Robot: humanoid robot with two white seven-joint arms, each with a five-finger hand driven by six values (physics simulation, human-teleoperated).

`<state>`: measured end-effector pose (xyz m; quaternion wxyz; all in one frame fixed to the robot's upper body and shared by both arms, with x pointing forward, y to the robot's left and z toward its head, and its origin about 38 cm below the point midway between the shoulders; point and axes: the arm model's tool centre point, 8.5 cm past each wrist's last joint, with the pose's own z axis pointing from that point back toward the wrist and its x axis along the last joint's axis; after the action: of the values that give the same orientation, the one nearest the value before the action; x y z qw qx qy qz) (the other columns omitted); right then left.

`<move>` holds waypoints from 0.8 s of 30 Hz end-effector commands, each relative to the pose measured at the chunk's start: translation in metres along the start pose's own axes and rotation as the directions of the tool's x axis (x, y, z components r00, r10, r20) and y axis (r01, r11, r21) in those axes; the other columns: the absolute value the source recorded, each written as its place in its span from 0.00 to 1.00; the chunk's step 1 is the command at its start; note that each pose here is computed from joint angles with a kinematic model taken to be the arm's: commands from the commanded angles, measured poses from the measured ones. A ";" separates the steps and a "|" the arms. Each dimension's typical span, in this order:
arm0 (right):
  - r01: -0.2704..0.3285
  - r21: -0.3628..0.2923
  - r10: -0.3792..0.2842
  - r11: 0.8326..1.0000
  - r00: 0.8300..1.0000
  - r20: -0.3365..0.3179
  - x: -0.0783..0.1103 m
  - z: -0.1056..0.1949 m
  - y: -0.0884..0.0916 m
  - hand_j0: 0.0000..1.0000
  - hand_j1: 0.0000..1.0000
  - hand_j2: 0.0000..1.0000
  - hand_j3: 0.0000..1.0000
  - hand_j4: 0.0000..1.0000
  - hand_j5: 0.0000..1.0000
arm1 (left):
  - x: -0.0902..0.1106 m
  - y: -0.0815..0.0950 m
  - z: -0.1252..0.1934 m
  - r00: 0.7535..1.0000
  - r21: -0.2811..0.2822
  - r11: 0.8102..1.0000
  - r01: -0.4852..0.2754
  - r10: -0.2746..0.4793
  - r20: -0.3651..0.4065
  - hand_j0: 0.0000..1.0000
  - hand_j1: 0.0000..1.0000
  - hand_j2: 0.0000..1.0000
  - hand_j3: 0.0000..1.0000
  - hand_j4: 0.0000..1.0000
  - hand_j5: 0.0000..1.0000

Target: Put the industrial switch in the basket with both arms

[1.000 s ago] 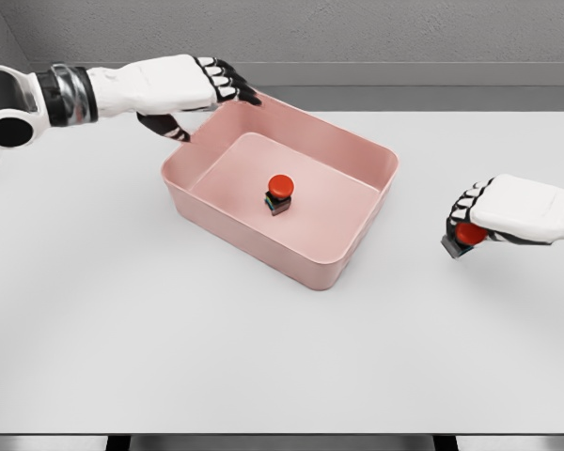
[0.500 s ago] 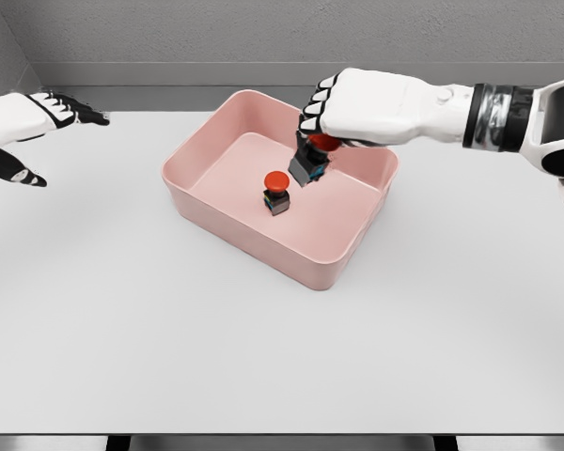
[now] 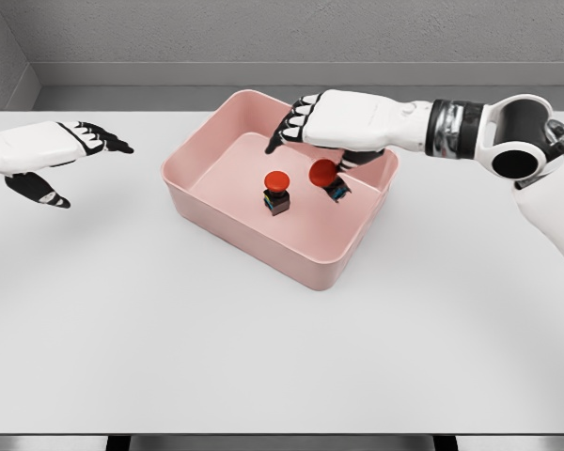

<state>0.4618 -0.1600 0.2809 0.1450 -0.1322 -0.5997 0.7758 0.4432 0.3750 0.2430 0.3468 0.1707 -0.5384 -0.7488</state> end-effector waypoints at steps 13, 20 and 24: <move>-0.060 -0.030 0.061 0.998 0.998 0.025 0.007 -0.029 -0.030 1.00 1.00 1.00 1.00 1.00 1.00 | 0.001 -0.005 -0.003 1.000 -0.005 1.000 -0.013 0.013 0.004 1.00 1.00 1.00 1.00 1.00 1.00; 0.020 -0.037 -0.025 0.999 0.990 -0.141 -0.037 0.032 -0.005 1.00 1.00 1.00 1.00 1.00 1.00 | 0.001 -0.006 -0.003 1.000 -0.006 1.000 -0.014 0.014 0.006 1.00 1.00 1.00 1.00 1.00 1.00; 0.061 -0.047 -0.070 0.997 0.970 -0.234 -0.052 0.076 0.014 1.00 1.00 1.00 1.00 1.00 1.00 | 0.004 -0.012 -0.005 1.000 -0.014 1.000 -0.024 0.024 0.013 1.00 1.00 1.00 1.00 1.00 1.00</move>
<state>0.4777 -0.2254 0.2698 0.2251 -0.1787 -0.5922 0.7528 0.4396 0.3720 0.2296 0.3525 0.1580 -0.5347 -0.7516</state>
